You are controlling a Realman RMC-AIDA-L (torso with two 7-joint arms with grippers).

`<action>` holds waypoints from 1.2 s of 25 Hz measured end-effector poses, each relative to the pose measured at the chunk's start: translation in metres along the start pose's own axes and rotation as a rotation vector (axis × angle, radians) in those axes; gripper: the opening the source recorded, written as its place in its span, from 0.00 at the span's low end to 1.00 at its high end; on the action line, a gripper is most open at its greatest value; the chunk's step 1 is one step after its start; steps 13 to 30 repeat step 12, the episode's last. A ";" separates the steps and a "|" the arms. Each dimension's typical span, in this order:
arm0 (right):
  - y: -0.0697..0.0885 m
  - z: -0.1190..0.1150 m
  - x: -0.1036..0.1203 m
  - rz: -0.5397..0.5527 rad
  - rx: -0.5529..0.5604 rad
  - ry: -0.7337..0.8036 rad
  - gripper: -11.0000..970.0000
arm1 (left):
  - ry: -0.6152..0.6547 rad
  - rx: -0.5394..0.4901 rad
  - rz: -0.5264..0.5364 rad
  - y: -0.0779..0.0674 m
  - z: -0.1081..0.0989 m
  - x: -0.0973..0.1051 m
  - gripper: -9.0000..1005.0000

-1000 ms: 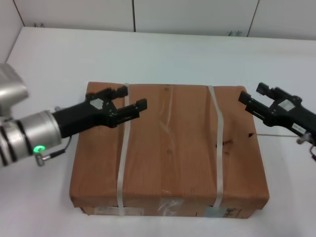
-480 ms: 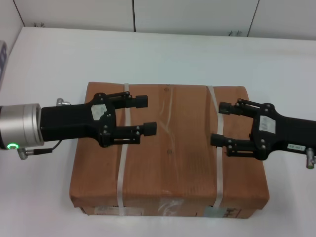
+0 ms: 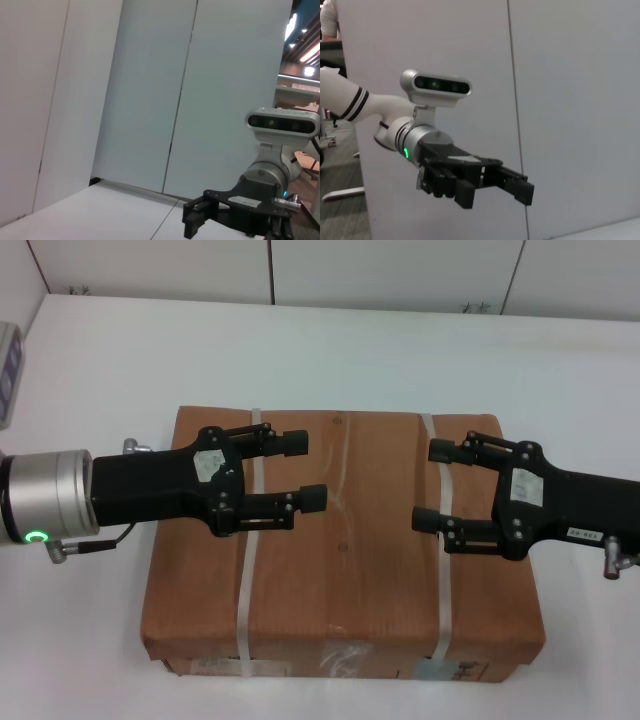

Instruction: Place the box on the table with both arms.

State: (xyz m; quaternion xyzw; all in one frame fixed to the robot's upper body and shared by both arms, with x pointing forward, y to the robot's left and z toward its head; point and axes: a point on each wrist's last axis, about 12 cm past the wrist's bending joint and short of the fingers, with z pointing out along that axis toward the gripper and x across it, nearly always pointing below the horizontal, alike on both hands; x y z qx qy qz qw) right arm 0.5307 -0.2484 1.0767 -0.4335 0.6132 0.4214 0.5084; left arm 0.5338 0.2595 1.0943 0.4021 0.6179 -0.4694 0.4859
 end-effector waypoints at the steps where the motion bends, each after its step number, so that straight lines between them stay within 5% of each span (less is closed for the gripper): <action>1: 0.000 0.000 0.000 -0.002 0.003 -0.005 0.90 | -0.001 0.000 0.001 0.000 0.000 0.000 0.77; 30: 0.002 0.002 0.002 -0.025 0.011 -0.020 0.90 | -0.021 -0.015 0.002 0.000 0.006 0.000 0.77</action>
